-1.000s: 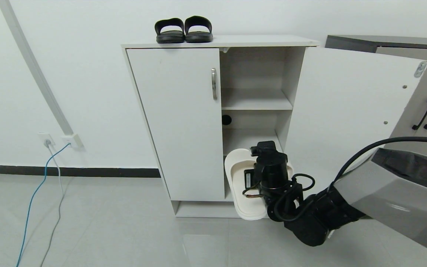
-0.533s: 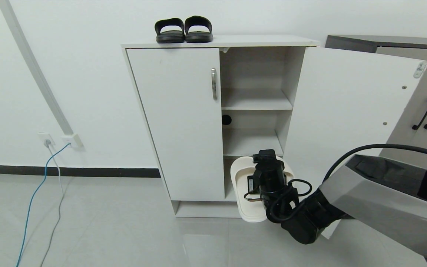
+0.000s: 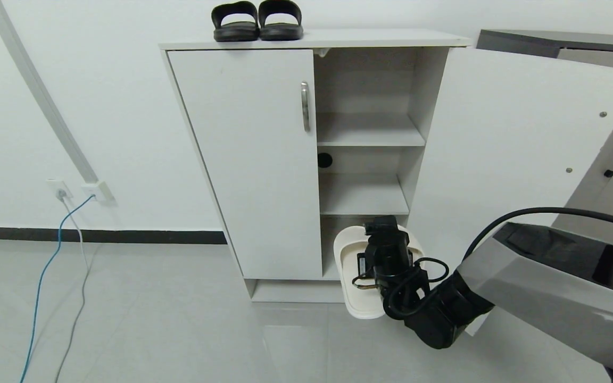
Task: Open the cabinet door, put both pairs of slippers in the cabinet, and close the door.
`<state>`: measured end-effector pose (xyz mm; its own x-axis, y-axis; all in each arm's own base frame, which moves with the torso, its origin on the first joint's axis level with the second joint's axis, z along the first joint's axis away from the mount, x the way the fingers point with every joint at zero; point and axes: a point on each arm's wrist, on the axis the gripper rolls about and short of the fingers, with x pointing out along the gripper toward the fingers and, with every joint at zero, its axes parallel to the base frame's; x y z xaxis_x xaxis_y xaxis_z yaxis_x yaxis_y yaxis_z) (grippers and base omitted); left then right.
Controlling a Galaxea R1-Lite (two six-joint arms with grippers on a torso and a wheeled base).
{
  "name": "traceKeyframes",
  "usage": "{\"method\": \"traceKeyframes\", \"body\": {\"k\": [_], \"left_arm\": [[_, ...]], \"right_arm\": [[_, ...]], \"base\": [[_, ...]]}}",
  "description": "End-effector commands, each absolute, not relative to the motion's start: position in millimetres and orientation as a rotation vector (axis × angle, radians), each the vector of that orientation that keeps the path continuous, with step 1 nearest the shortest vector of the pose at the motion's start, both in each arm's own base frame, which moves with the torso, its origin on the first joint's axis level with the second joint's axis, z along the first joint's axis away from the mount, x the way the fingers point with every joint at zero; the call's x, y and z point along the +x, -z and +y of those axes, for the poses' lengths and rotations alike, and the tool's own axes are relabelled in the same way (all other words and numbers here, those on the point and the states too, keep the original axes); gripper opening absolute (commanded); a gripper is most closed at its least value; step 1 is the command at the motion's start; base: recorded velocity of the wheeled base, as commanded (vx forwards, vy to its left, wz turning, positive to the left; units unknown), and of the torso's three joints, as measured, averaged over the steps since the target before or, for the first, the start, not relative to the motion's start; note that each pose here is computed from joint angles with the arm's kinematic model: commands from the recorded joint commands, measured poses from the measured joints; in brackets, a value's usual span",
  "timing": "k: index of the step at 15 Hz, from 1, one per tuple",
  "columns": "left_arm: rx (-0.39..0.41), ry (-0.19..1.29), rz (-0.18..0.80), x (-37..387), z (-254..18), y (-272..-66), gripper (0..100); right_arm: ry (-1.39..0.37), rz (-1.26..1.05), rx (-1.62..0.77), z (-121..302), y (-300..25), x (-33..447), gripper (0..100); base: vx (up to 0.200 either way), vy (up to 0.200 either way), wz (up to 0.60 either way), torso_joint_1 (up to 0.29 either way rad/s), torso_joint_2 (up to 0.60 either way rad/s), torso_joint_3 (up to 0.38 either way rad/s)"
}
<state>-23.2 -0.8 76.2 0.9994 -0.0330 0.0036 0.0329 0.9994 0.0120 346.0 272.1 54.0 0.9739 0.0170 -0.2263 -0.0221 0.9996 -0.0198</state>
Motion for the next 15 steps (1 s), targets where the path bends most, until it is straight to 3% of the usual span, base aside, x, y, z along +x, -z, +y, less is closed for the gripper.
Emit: {"method": "traceKeyframes", "body": {"k": [1, 9, 15], "left_arm": [[0.012, 0.032, -0.003, -23.0, -0.8, -76.3, 0], [0.011, 0.032, -0.003, -23.0, -0.8, -76.3, 0], [0.011, 0.032, -0.003, -23.0, -0.8, -76.3, 0]], "right_arm": [[-0.017, 0.228, -0.025, 272.4, -52.7, 346.2, 0], [0.006, 0.008, -0.038, 278.9, -53.8, 354.2, 0], [-0.012, -0.066, -0.009, 282.4, -70.7, 348.5, 0]], "base": [[0.0, 0.0, 0.0, 0.002, 0.0, -0.193], [0.0, 0.0, 0.0, -0.001, 0.0, -0.189], [0.0, 0.0, 0.0, -0.001, 0.0, -0.013]]}}
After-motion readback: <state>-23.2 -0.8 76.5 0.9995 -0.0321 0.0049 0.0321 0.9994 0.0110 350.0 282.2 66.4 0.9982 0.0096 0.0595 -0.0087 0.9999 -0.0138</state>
